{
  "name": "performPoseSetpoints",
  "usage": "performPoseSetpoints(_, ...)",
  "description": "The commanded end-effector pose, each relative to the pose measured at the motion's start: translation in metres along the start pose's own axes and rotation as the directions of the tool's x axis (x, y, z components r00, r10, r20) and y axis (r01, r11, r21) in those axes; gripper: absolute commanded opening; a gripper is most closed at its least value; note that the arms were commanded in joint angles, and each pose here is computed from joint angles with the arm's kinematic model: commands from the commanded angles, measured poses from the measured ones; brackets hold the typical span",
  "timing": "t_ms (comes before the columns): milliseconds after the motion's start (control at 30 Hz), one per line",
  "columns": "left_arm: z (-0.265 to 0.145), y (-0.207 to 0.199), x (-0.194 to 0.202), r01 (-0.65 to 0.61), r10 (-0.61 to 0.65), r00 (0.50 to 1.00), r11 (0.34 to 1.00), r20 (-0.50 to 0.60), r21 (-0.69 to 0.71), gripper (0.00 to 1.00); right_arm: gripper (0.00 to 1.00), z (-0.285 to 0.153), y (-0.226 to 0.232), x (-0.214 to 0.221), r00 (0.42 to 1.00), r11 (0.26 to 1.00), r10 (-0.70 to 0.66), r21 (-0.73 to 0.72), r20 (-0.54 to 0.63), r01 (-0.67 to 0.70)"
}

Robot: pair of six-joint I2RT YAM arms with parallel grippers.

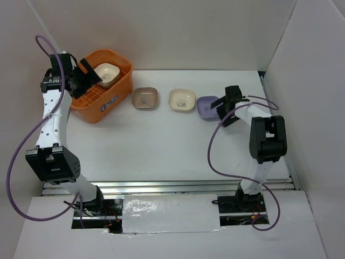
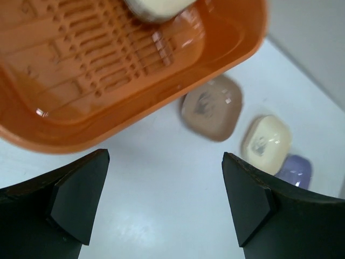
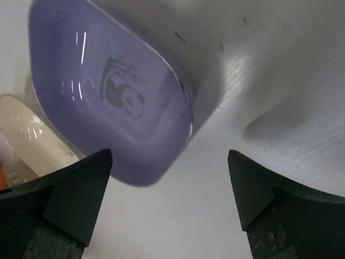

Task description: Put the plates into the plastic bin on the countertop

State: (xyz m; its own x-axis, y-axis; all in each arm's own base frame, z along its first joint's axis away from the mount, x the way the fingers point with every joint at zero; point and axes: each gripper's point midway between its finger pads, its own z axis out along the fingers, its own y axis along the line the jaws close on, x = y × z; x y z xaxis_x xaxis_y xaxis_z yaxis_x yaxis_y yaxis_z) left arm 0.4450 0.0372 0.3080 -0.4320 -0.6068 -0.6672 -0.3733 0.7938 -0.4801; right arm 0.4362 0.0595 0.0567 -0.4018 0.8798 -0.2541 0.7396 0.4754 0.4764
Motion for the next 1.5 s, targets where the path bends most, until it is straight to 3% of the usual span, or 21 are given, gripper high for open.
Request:
performPoseSetpoints(0,-0.017,0.019,0.037,-0.059,0.056,0.995,0.998,-0.087,-0.035,0.99,0.95,0.017,0.017,-0.024,0.994,0.998,0.061,-0.005,0.087,-0.061)
performPoseSetpoints(67,-0.02,0.016,0.046,-0.063,0.06,0.993,0.998,-0.098,-0.029,0.99,0.81,0.022,0.01,-0.027,0.994,0.995,0.063,0.071,0.084,-0.069)
performPoseSetpoints(100,-0.019,0.011,0.051,-0.076,0.073,0.991,0.997,-0.115,-0.024,0.99,0.69,0.027,0.011,-0.027,0.994,0.992,0.068,0.098,0.082,-0.075)
performPoseSetpoints(200,-0.021,0.01,0.055,-0.105,0.097,0.985,0.993,-0.141,-0.051,0.99,0.53,0.028,0.0,-0.024,0.996,0.986,0.053,0.156,0.072,-0.064)
performPoseSetpoints(233,-0.022,0.01,0.053,-0.11,0.101,0.985,0.992,-0.137,-0.055,0.99,0.37,0.025,-0.005,-0.023,0.996,0.981,0.06,0.178,0.07,-0.072)
performPoseSetpoints(267,-0.024,0.009,0.051,-0.117,0.108,0.986,0.991,-0.128,-0.06,0.99,0.12,0.023,-0.01,-0.026,0.993,0.977,0.079,0.194,0.083,-0.093)
performPoseSetpoints(300,-0.029,0.003,0.047,-0.135,0.129,0.985,0.99,-0.113,-0.046,0.99,0.0,0.015,-0.013,-0.033,0.99,0.973,0.097,0.201,0.105,-0.117)
performPoseSetpoints(467,-0.034,-0.051,0.061,-0.284,0.29,0.946,0.957,-0.145,0.066,0.99,0.0,-0.039,-0.038,-0.06,0.965,0.95,0.016,0.296,0.264,-0.097)
performPoseSetpoints(600,-0.024,-0.119,0.107,-0.458,0.492,0.846,0.868,-0.206,0.192,0.99,0.0,-0.096,-0.005,-0.078,0.885,0.927,-0.227,0.368,0.407,0.068)
performPoseSetpoints(633,-0.021,-0.13,0.116,-0.472,0.518,0.83,0.85,-0.207,0.234,0.99,0.0,-0.104,0.001,-0.06,0.865,0.895,-0.342,0.407,0.366,0.182)
performPoseSetpoints(700,-0.023,-0.162,0.146,-0.472,0.57,0.791,0.8,-0.222,0.371,0.99,0.0,-0.11,0.016,-0.044,0.831,0.863,-0.452,0.396,0.326,0.314)
performPoseSetpoints(833,-0.023,-0.201,0.191,-0.456,0.652,0.722,0.7,-0.232,0.55,0.99,0.0,-0.127,0.05,0.031,0.761,0.789,-0.614,0.157,0.209,0.594)
performPoseSetpoints(933,-0.014,-0.208,0.229,-0.477,0.71,0.651,0.659,-0.271,0.582,0.99,0.0,-0.164,0.075,0.062,0.762,0.765,-0.612,-0.087,0.214,0.638)
performPoseSetpoints(1000,-0.008,-0.204,0.241,-0.496,0.724,0.627,0.656,-0.288,0.568,0.99,0.0,-0.179,0.086,0.081,0.747,0.729,-0.633,-0.168,0.201,0.663)
performPoseSetpoints(1133,0.005,-0.185,0.269,-0.512,0.734,0.58,0.666,-0.354,0.542,0.9,0.0,-0.204,0.101,0.099,0.745,0.688,-0.645,-0.292,0.171,0.664)
performPoseSetpoints(1233,0.004,-0.182,0.275,-0.498,0.73,0.581,0.669,-0.36,0.552,0.85,0.0,-0.206,0.104,0.104,0.758,0.685,-0.637,-0.347,0.14,0.64)
performPoseSetpoints(1333,0.008,-0.181,0.267,-0.522,0.72,0.603,0.681,-0.343,0.513,0.45,0.0,-0.211,0.103,0.103,0.766,0.689,-0.629,-0.362,0.131,0.628)
performPoseSetpoints(1367,0.01,-0.179,0.264,-0.532,0.716,0.608,0.688,-0.343,0.493,0.09,0.0,-0.211,0.101,0.104,0.767,0.688,-0.63,-0.367,0.126,0.626)
performPoseSetpoints(1400,0.01,-0.176,0.26,-0.546,0.714,0.611,0.693,-0.343,0.47,0.0,0.08,-0.214,0.102,0.104,0.772,0.69,-0.624,-0.376,0.125,0.619)
performPoseSetpoints(1433,0.016,-0.173,0.246,-0.571,0.699,0.636,0.711,-0.326,0.409,0.0,0.65,-0.216,0.1,0.103,0.775,0.692,-0.619,-0.379,0.128,0.615)
performPoseSetpoints(1467,0.016,-0.172,0.239,-0.572,0.686,0.654,0.725,-0.32,0.385,0.0,0.99,-0.216,0.099,0.099,0.783,0.703,-0.607,-0.37,0.134,0.608)
